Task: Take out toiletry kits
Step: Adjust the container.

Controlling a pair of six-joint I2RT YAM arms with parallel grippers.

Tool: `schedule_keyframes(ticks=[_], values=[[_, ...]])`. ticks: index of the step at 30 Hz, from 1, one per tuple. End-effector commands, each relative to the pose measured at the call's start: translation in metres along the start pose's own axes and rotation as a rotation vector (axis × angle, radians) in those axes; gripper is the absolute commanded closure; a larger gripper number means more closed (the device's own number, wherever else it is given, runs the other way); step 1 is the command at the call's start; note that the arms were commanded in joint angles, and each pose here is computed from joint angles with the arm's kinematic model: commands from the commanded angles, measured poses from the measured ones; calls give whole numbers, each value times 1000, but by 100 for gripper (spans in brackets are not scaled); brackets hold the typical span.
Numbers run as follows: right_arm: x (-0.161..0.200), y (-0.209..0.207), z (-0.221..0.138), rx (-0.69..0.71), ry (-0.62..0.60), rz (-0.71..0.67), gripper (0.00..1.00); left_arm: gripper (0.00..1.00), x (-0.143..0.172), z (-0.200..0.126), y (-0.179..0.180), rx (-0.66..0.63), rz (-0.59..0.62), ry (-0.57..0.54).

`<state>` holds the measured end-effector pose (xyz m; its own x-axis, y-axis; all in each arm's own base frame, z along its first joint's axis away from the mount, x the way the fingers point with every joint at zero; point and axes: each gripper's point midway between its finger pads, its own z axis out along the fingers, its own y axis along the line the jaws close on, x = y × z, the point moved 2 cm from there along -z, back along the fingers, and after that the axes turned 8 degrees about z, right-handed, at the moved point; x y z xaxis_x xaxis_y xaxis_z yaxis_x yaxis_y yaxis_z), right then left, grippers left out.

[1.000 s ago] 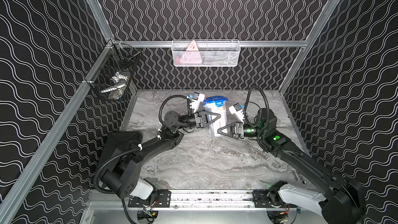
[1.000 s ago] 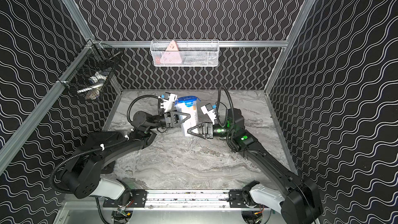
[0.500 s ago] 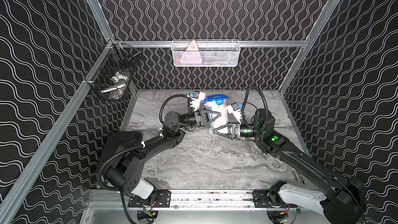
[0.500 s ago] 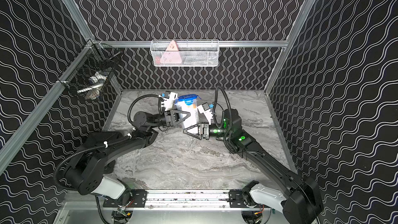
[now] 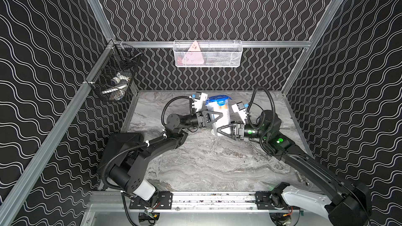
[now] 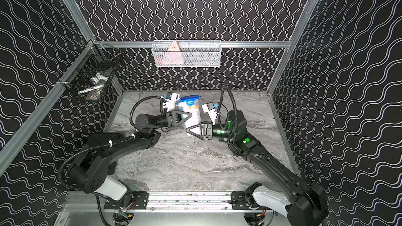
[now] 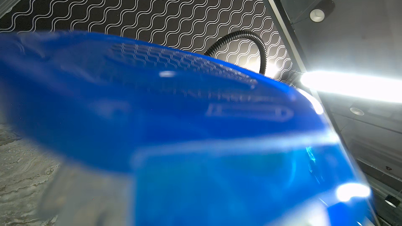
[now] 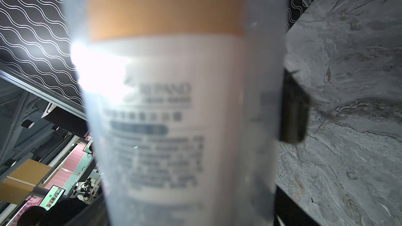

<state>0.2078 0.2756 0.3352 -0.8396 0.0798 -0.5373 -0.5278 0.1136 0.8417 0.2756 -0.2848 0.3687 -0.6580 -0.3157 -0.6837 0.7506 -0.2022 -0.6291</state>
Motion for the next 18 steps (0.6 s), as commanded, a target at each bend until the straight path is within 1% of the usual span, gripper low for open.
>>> schedule_keyframes(ticks=[1,4,6,11,12,13,16,18], values=[[-1,2,1,-11,3,-19,21,37,-7,0,-18,67,58,-32],[1,1,2,-17,12,-13,36,37,-6,0,-17,57,62,-28],[2,-2,1,-5,7,-6,42,35,-6,0,-13,36,65,-23],[0,-6,-2,27,-22,-13,49,18,0,-3,3,-73,80,-6],[-1,-7,-3,44,-31,-19,52,11,2,-5,7,-105,85,0],[-2,-10,-4,67,-40,-20,53,2,5,-7,12,-139,84,8],[-4,-23,-10,178,-74,-25,54,1,13,-18,28,-304,122,48],[-5,-34,-14,251,-90,-29,54,1,17,-33,39,-478,157,81]])
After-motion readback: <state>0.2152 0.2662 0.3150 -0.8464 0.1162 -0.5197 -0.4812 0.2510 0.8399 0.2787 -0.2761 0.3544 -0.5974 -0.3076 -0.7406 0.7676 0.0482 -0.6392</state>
